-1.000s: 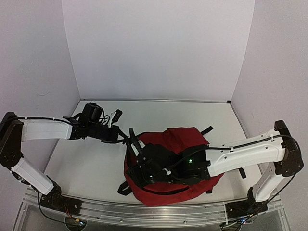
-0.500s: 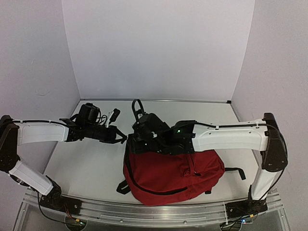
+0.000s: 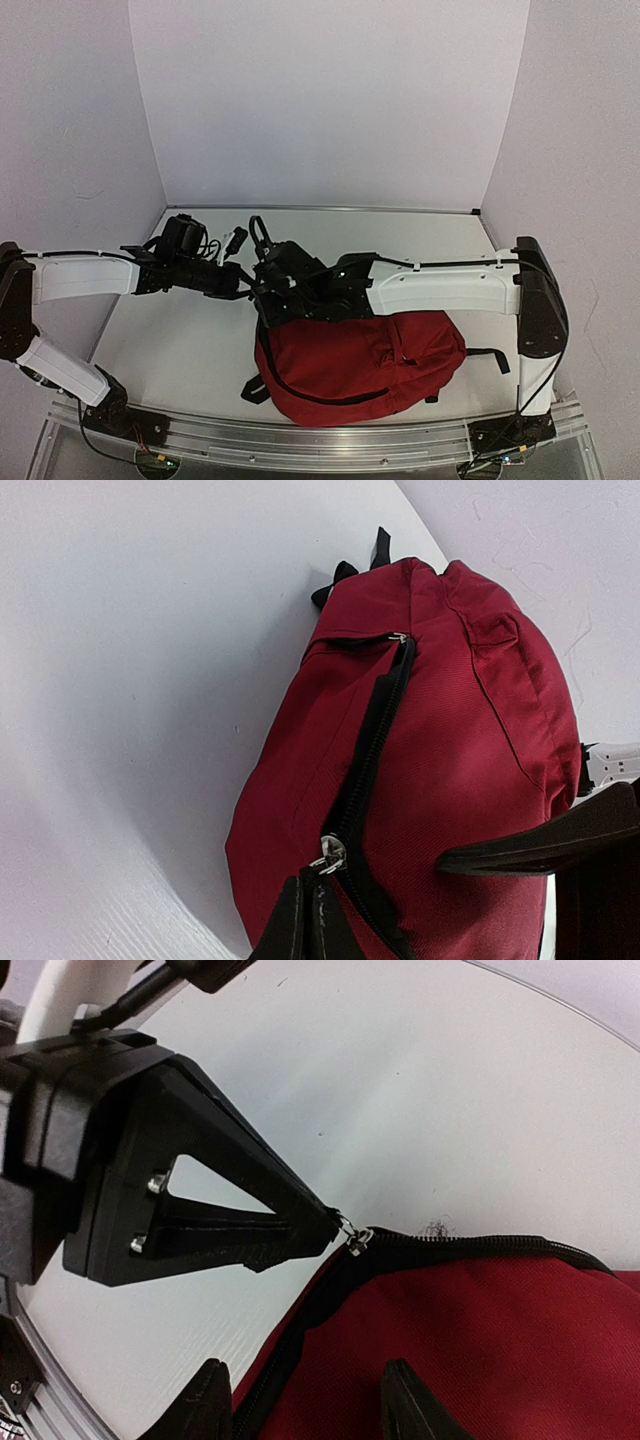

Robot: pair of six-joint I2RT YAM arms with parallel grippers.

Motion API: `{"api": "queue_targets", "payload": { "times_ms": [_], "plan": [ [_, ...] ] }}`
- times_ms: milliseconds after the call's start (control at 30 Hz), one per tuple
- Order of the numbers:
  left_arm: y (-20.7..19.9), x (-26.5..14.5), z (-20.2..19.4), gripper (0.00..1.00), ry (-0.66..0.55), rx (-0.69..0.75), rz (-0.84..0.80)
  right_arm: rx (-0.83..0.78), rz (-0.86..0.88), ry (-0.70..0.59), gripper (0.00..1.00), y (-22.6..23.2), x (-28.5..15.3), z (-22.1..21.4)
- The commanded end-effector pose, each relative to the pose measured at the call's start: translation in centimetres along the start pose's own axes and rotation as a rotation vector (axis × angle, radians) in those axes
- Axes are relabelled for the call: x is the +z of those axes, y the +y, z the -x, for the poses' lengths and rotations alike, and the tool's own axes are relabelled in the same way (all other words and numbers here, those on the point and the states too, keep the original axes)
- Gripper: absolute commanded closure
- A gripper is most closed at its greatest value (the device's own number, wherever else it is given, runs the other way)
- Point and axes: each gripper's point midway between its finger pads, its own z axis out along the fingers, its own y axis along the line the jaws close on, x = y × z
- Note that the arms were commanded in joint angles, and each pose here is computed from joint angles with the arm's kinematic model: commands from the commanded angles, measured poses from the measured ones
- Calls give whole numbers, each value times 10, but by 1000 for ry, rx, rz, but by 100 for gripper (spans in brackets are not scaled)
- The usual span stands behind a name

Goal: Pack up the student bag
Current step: Zip the student bag at the center of the board.

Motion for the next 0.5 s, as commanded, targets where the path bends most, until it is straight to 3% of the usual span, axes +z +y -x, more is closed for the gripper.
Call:
{"api": "queue_targets", "payload": {
  "times_ms": [0,133,200,367,467],
  "plan": [
    [-4,-9,28,100,-80,55,19,-38,-19,2,52,1,11,4],
    [-4,-10,30,100,-84,58,20,-58,-43,9,52,1,22,1],
    [-5,-10,30,100,-86,60,20,-66,-70,5,62,-2,26,1],
    [-3,-11,31,100,-81,66,38,-70,-71,2,97,-2,27,2],
    [4,-11,32,100,-82,61,82,-77,1,3,100,8,17,5]
  ]
}}
